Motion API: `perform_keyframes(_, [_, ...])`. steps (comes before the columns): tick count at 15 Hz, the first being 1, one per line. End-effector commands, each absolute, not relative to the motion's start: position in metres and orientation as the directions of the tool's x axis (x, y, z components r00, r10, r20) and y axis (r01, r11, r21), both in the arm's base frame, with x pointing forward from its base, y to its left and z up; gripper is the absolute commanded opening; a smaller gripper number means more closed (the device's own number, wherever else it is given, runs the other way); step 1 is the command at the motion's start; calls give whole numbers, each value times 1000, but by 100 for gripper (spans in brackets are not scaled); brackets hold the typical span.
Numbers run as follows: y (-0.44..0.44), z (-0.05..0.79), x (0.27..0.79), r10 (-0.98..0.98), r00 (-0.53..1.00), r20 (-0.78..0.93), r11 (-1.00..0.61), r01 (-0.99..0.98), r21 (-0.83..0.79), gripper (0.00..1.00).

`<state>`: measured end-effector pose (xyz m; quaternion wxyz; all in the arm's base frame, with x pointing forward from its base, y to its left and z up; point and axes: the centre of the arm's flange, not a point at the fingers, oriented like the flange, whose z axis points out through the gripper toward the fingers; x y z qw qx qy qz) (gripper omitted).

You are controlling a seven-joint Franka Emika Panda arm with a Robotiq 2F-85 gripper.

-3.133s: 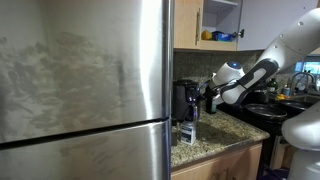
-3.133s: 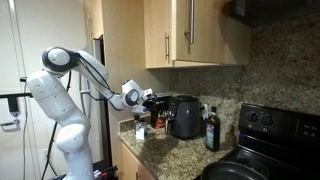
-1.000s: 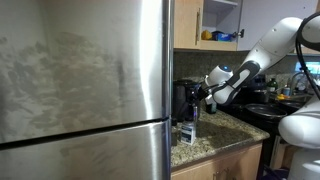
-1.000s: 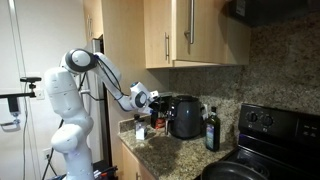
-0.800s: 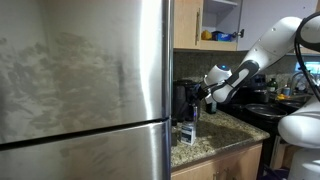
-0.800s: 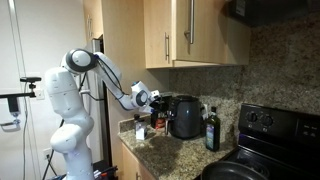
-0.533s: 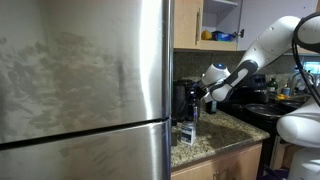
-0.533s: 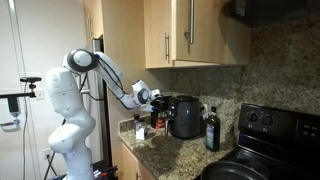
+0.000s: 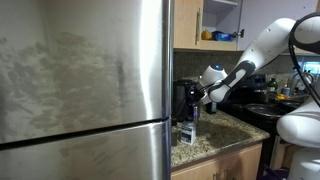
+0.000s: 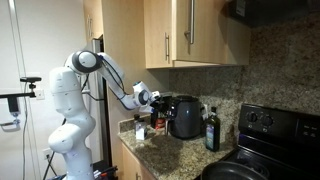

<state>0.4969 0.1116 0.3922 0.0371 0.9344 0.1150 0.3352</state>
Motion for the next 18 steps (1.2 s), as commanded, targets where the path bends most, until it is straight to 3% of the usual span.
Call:
perform_keyframes(1, [114, 360, 505, 227, 745, 627, -958, 288, 4, 100])
perform_keyframes(5, [127, 339, 468, 163, 654, 739, -984, 158, 77, 100])
perform_keyframes(6, [106, 367, 490, 158, 701, 696, -977, 213, 7, 100])
perform_keyframes(11, [109, 370, 484, 146, 698, 701, -979, 206, -1, 100])
perform_keyframes(16, [92, 389, 515, 75, 664, 744, -994, 106, 5, 100])
perform_keyframes(18, [80, 402, 498, 83, 657, 750, -992, 126, -1, 100])
